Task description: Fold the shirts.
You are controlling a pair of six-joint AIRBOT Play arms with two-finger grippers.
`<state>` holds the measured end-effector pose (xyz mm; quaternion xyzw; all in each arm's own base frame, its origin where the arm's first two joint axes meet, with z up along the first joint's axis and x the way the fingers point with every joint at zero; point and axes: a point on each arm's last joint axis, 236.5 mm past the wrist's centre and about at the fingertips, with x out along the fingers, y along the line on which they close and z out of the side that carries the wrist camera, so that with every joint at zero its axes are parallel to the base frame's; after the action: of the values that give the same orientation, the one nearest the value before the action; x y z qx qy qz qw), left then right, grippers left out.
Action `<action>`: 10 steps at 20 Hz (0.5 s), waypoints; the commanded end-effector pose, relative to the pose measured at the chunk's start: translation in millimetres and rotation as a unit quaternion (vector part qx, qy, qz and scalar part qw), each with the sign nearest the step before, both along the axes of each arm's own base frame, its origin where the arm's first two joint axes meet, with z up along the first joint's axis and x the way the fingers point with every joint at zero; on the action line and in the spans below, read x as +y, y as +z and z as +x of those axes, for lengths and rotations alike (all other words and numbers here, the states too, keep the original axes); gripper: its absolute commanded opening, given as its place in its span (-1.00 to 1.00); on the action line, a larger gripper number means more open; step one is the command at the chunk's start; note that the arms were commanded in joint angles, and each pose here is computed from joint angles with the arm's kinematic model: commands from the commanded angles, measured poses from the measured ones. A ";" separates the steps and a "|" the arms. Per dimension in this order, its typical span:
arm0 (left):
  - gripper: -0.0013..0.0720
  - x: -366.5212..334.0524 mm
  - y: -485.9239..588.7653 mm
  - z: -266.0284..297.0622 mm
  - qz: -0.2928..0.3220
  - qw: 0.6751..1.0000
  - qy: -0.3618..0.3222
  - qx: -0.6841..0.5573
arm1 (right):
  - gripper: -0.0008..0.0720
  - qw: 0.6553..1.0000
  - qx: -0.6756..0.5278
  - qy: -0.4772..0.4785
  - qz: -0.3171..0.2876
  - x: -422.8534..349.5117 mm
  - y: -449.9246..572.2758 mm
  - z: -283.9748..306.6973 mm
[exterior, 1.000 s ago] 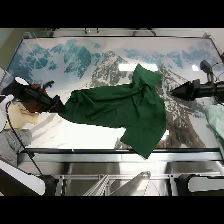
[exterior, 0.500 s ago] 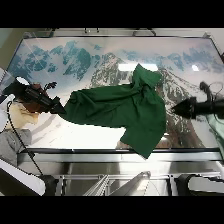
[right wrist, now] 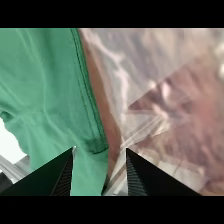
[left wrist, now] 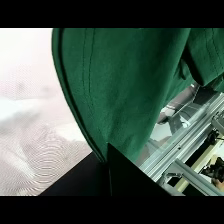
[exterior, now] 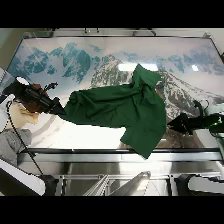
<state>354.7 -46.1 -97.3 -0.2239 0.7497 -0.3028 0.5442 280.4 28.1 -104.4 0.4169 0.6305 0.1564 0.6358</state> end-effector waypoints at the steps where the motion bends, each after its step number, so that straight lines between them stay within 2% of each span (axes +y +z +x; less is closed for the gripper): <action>1: -0.90 -0.3 0.4 -0.3 -0.001 1.000 -0.001 0.001 | 0.09 1.000 0.011 0.004 -0.013 3.4 -13.7 -10.2; 10: -0.90 -0.4 0.6 -0.8 -0.001 1.000 -0.002 0.001 | 0.08 0.999 0.001 0.048 -0.011 46.1 -18.9 -4.7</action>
<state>353.9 -46.2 -96.8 -0.2241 0.7504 -0.3037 0.5426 273.2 70.9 -118.1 0.3907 0.6516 0.1816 0.6243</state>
